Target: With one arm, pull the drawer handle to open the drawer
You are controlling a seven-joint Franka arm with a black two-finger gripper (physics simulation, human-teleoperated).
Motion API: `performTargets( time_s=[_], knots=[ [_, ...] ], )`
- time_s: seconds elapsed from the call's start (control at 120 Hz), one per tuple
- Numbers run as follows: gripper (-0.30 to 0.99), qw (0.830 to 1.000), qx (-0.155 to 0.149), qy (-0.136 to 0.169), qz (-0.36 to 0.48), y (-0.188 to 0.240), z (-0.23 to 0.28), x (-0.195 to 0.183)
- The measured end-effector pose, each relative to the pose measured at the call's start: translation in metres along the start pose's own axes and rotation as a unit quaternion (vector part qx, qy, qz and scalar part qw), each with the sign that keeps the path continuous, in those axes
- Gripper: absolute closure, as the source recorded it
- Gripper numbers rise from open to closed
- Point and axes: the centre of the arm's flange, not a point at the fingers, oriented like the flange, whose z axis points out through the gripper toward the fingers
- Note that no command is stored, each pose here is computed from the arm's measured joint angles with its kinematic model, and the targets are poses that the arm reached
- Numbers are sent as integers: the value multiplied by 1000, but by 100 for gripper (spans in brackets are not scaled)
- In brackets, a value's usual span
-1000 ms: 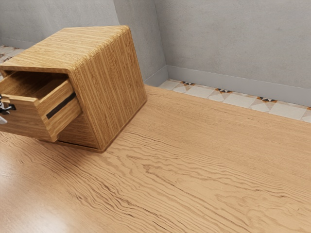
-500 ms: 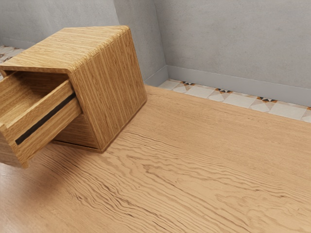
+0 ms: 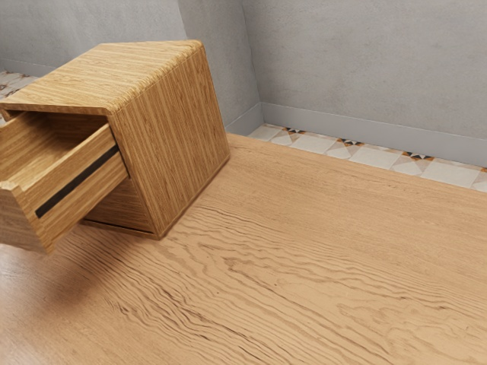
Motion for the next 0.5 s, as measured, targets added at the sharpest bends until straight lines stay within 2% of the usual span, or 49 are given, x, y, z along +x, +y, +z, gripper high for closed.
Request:
performTargets(
  time_s=[0.033, 0.1, 0.175, 0.225, 0.258, 0.325, 0.375, 0.5],
  knots=[
    [13, 999, -19, -18, 32, 11, -30, -25],
    [9, 982, -29, -105, 152, 29, -66, -122],
    [6, 938, 7, -203, 280, 39, -63, -244],
    [5, 907, 41, -239, 345, 23, -53, -316],
    [4, 892, 68, -244, 374, 7, -37, -349],
    [3, 872, 130, -233, 410, -22, 13, -400],
    [2, 860, 159, -224, 430, -35, 30, -428],
    [1, 842, 210, -215, 449, -48, 40, -453]
  ],
)
